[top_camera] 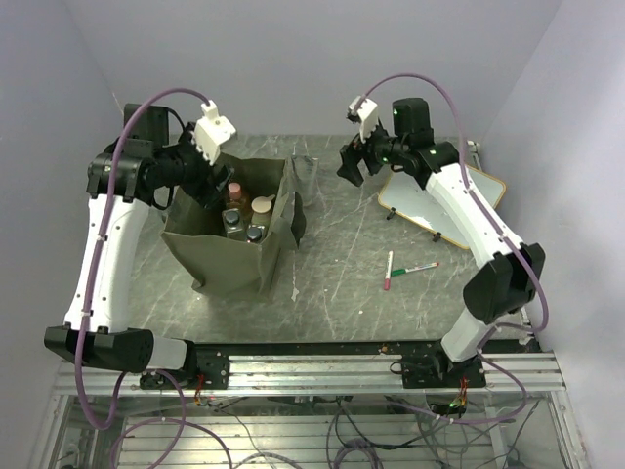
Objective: Place the personal care products into the canvas bag
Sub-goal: Place the care product in the canvas bag, then pick up the care product from the center of the board.
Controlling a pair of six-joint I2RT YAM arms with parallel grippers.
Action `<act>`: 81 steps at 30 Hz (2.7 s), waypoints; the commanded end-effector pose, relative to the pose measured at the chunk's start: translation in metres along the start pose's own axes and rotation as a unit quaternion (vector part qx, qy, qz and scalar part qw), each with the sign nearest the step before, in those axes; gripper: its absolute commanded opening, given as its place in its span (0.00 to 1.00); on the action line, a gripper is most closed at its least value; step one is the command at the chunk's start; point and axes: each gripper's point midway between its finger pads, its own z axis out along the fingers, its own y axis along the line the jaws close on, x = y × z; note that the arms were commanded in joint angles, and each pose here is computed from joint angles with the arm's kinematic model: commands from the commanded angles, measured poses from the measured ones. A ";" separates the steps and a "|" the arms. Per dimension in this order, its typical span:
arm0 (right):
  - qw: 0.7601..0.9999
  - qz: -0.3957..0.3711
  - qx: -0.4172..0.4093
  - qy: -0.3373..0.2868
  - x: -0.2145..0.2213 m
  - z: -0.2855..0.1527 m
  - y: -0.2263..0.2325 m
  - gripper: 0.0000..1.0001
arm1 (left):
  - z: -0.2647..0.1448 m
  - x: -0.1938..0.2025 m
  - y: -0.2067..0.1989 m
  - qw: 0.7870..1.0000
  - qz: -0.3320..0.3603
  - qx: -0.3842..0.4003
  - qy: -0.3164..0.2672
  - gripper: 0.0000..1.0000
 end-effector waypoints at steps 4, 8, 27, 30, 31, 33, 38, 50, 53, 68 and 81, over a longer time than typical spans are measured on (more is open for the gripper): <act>0.999 -0.011 -0.007 -0.036 -0.021 0.043 -0.022 0.87 | -0.032 -0.047 0.033 0.992 -0.046 -0.093 -0.074 0.88; 0.999 -0.012 -0.019 -0.043 -0.020 0.066 -0.028 0.88 | -0.041 -0.048 0.049 0.986 -0.062 -0.138 -0.077 0.89; 0.995 -0.021 -0.089 -0.049 0.009 0.156 -0.029 0.81 | -0.059 -0.003 0.105 0.964 -0.134 -0.227 -0.025 0.90; 0.993 -0.022 -0.106 -0.056 0.008 0.163 -0.022 0.74 | -0.062 0.007 0.110 0.961 -0.145 -0.234 -0.017 0.90; 0.992 -0.023 -0.110 -0.058 0.007 0.166 -0.020 0.70 | -0.063 0.009 0.112 0.960 -0.146 -0.236 -0.015 0.90; 0.991 -0.023 -0.116 -0.063 0.006 0.170 -0.016 0.64 | -0.065 0.013 0.114 0.960 -0.143 -0.242 -0.009 0.90; 0.990 -0.020 -0.125 -0.068 0.004 0.178 -0.008 0.54 | -0.063 0.016 0.116 0.961 -0.140 -0.240 -0.002 0.90; 0.989 -0.024 -0.139 -0.051 0.015 0.186 0.004 0.35 | -0.054 0.020 0.112 0.965 -0.142 -0.222 -0.002 0.90; 0.989 -0.027 -0.136 -0.043 0.019 0.188 0.004 0.35 | -0.053 0.020 0.111 0.965 -0.143 -0.218 -0.005 0.90; 0.990 -0.028 -0.132 -0.031 0.024 0.186 0.003 0.20 | -0.048 0.024 0.104 0.969 -0.141 -0.204 -0.006 0.89; 0.991 -0.048 -0.105 -0.066 -0.024 0.147 -0.003 0.00 | -0.040 0.040 0.088 0.971 -0.158 -0.180 0.014 0.93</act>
